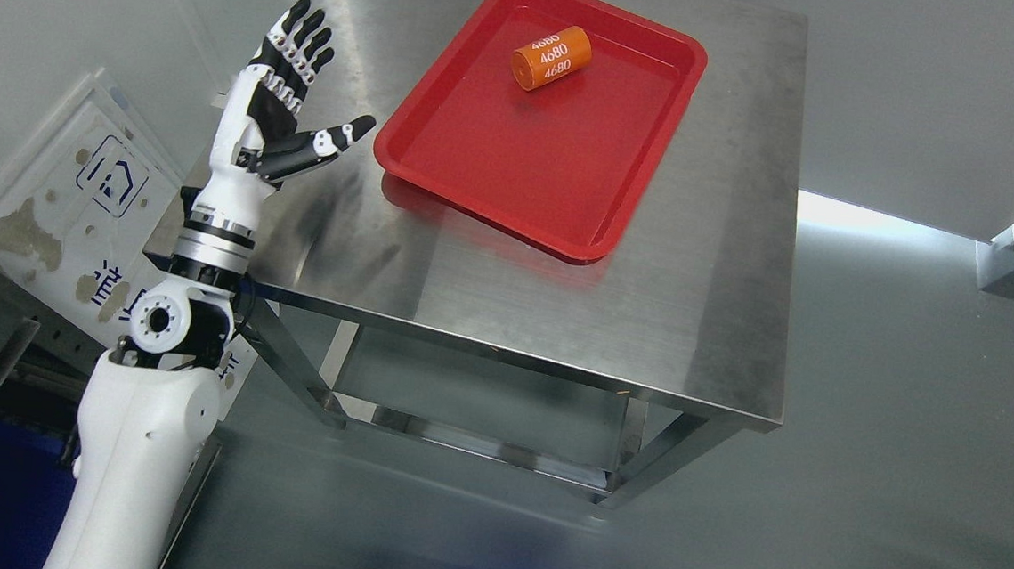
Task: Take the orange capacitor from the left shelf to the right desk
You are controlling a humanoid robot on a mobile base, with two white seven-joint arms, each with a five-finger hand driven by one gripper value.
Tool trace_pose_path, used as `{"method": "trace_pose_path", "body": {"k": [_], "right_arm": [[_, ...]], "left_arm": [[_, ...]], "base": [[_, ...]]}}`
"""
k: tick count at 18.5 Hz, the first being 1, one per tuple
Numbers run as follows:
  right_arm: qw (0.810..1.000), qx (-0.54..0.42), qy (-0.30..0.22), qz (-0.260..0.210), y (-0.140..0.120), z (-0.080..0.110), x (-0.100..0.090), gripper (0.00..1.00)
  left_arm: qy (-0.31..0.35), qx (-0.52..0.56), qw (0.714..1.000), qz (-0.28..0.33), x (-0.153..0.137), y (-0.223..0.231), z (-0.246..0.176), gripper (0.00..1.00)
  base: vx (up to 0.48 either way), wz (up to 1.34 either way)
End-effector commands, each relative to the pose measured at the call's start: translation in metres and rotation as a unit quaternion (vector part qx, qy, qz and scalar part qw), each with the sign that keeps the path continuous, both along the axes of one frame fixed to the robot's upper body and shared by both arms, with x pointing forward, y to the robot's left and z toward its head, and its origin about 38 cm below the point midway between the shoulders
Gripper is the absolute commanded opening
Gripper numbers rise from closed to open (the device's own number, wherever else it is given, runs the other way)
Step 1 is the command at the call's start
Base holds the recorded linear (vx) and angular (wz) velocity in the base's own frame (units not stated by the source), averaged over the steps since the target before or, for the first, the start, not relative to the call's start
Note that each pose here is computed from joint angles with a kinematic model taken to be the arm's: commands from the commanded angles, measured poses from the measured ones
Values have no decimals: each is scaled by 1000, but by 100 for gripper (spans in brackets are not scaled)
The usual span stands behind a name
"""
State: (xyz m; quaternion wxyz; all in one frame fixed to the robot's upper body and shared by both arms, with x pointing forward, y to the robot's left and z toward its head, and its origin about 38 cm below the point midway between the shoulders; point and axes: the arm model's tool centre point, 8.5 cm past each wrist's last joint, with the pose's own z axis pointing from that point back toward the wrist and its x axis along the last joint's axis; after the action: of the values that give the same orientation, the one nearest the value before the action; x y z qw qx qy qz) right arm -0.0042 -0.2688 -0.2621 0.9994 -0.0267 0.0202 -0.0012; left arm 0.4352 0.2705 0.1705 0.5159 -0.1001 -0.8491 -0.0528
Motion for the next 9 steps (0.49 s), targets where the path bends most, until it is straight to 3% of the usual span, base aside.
{"method": "trace_pose_path", "body": {"k": [1, 6, 9], "right_arm": [[1000, -10, 5, -6, -11, 1, -14, 100], [1000, -10, 4, -6, -11, 1, -14, 100], [1000, -10, 5, -5, -12, 1, -14, 100]], "left_arm": [[-52, 10, 998, 41, -50, 52, 31, 100], [1, -31, 999, 31, -49, 28, 6, 100], [0, -37, 999, 32, -47, 27, 8, 100]], "base": [[0, 0], [0, 0], [0, 0]]}}
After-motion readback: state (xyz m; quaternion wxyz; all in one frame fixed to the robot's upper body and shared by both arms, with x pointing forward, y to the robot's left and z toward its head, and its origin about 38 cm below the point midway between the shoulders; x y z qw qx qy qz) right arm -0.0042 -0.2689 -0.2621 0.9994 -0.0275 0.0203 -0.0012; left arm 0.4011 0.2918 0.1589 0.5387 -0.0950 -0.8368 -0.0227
